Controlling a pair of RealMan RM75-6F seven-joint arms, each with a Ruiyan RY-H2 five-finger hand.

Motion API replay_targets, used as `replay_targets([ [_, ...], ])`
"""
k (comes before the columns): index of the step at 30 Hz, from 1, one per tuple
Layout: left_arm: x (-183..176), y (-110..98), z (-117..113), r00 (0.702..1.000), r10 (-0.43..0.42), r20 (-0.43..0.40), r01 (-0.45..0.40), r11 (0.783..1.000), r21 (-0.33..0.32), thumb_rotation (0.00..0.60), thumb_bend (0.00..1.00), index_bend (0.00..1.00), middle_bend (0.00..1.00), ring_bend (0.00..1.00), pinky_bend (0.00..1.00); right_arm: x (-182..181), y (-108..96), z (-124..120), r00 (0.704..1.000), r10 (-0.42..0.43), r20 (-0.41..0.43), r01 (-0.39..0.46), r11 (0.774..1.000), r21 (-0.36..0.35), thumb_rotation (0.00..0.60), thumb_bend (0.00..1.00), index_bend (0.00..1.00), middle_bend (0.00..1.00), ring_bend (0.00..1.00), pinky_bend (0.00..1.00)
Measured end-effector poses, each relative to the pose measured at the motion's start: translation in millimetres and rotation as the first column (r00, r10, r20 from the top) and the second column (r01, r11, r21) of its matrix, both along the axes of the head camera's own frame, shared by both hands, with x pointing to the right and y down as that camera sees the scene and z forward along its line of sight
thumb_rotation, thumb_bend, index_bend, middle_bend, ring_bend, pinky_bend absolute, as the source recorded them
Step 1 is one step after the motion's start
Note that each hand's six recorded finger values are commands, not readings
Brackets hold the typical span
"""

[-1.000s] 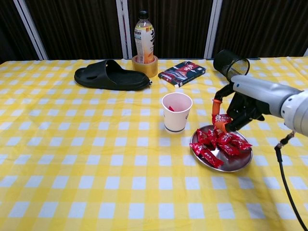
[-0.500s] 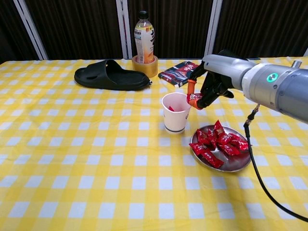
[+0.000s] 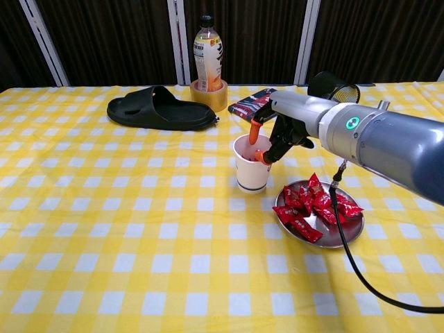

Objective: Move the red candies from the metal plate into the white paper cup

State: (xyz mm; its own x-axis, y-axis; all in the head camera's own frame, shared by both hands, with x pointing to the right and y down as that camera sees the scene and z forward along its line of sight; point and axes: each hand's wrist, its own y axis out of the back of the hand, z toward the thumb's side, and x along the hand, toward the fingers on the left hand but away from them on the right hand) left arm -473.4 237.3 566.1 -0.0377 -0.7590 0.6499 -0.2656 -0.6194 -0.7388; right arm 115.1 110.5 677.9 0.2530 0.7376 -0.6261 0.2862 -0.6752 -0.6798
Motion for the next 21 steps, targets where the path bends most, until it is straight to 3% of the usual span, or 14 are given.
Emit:
replay_targets([
  [12, 1.2, 0.1, -1.2, 1.000, 0.004, -0.004, -0.004, 1.000, 0.005, 0.600, 0.04, 0.00, 0.00, 0.00, 0.00, 8.8, 5.5, -15.0, 1.000, 0.002, 0.006, -0.002, 1.000, 0.023, 0.600, 0.43, 0.40, 0.93, 0.90, 0.84],
  [21, 2.0, 0.5, -3.6, 1.000, 0.011, -0.005, -0.011, 1.000, 0.019, 0.600, 0.04, 0.00, 0.00, 0.00, 0.00, 40.4, 36.7, -29.1, 0.999, -0.014, -0.035, 0.014, 1.000, 0.000, 0.600, 0.43, 0.40, 0.93, 0.90, 0.84],
])
